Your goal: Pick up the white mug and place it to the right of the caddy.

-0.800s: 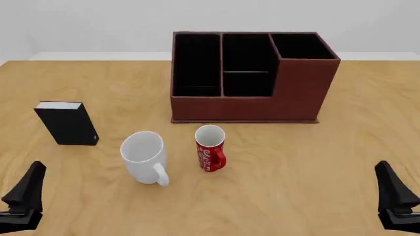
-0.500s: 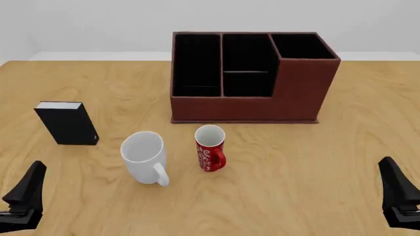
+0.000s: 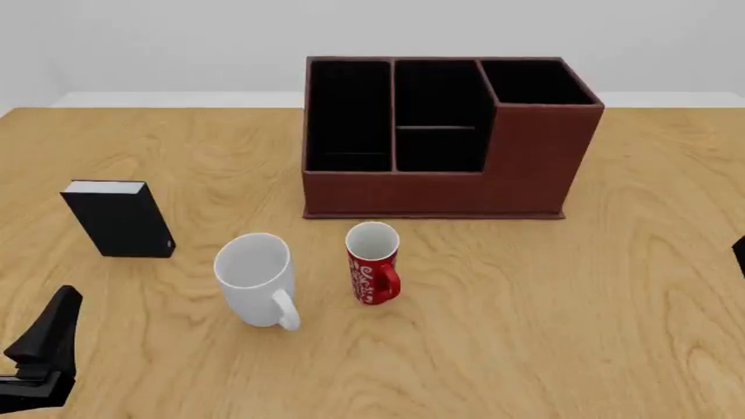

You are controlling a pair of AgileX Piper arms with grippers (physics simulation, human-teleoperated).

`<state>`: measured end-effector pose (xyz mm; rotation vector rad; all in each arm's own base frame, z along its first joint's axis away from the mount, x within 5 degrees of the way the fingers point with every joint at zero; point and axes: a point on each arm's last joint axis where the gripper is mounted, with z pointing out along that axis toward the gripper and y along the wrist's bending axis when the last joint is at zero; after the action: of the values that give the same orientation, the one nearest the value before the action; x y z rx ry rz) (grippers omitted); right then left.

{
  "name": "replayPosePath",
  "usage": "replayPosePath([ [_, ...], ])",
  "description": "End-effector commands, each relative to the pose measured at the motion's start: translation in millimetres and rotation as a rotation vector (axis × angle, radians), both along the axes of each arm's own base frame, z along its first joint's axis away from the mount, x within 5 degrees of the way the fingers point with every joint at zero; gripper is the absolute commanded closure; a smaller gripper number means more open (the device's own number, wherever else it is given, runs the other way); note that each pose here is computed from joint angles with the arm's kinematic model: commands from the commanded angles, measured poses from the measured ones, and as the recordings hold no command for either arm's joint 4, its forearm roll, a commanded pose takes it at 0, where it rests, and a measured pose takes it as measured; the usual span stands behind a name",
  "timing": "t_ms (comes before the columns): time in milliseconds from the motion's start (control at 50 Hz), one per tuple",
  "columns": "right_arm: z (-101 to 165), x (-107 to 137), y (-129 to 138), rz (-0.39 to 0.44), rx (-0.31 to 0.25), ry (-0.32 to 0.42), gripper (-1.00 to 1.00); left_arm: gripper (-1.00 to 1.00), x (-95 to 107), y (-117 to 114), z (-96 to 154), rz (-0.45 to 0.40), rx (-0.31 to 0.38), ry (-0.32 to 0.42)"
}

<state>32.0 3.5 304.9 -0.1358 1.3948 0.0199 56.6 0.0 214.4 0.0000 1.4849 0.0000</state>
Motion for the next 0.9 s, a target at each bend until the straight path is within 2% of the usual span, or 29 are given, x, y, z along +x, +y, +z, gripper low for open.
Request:
replayPosePath([
  [20, 53, -13, 0, 0.076, -0.049, -0.054, -1.00, -1.00, 0, 0, 0, 0.000, 0.000, 0.000],
  [140, 74, -7, 3, 0.144, -0.102, -0.029, -1.00, -1.00, 0, 0, 0, 0.000, 0.000, 0.000],
  [300, 105, -5, 6, 0.196, -0.162, -0.043, -1.00, -1.00, 0, 0, 0, 0.000, 0.000, 0.000],
  [400, 123, -2, 8, 0.239, -0.170, -0.050, -1.00, -1.00, 0, 0, 0, 0.000, 0.000, 0.000],
  [720, 149, 25, 26, 0.339, -0.288, 0.009, -1.00, -1.00, 0, 0, 0, 0.000, 0.000, 0.000],
  [900, 156, 43, 46, 0.434, -0.340, 0.037, -1.00, -1.00, 0, 0, 0, 0.000, 0.000, 0.000],
])
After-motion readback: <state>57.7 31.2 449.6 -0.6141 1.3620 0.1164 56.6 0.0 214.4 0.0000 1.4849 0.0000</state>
